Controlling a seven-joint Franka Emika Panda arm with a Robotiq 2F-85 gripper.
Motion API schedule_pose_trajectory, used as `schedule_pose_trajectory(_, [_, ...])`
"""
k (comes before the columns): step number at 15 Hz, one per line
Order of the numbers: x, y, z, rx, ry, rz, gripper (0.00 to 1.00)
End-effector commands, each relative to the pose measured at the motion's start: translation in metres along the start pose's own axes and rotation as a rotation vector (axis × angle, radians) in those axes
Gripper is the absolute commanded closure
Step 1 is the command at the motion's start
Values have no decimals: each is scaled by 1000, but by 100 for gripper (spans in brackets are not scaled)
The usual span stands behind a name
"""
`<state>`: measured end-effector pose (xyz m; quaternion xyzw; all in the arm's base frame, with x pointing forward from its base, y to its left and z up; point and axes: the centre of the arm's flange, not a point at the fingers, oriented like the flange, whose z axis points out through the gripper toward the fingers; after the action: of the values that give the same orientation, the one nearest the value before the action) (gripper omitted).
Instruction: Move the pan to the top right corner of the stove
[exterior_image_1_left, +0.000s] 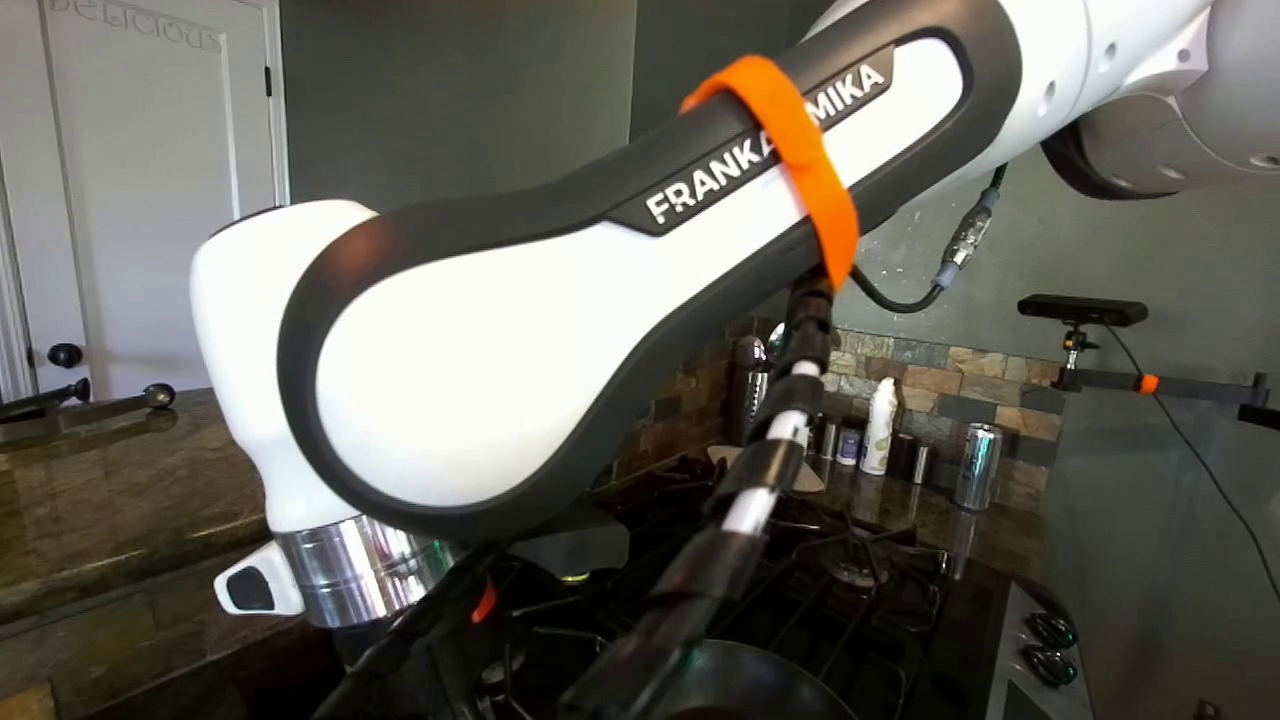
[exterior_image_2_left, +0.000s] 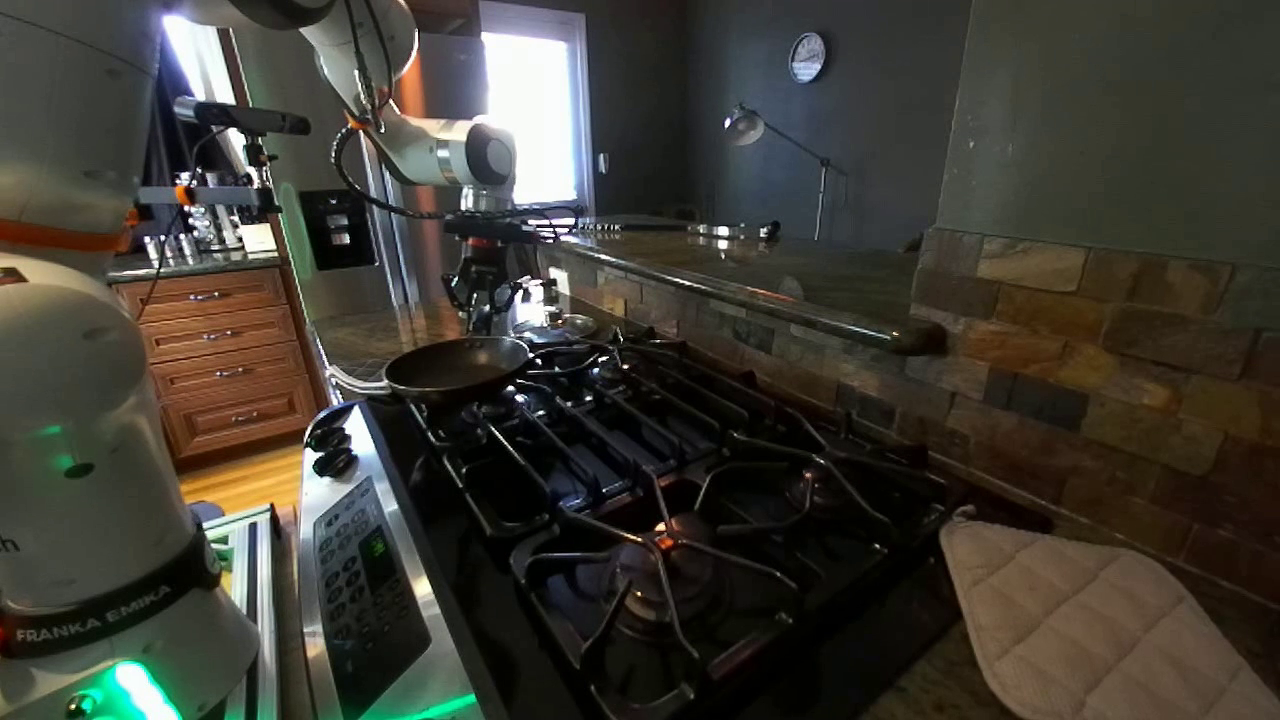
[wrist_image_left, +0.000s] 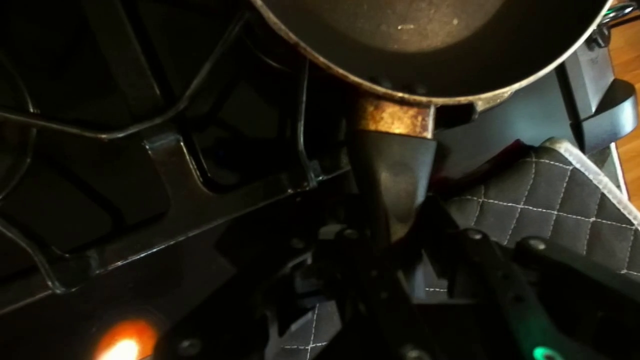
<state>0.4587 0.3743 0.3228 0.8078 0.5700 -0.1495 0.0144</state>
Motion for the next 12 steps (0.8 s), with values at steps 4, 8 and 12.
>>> schedule_pose_trajectory(4, [-10,13,-6,-66,-115,-74,92])
schedule_pose_trajectory(8, [-20,30,-19,-120,-203,-126,92])
schedule_pose_trajectory(12, [-22,44,-33,-173,-231,-181,92])
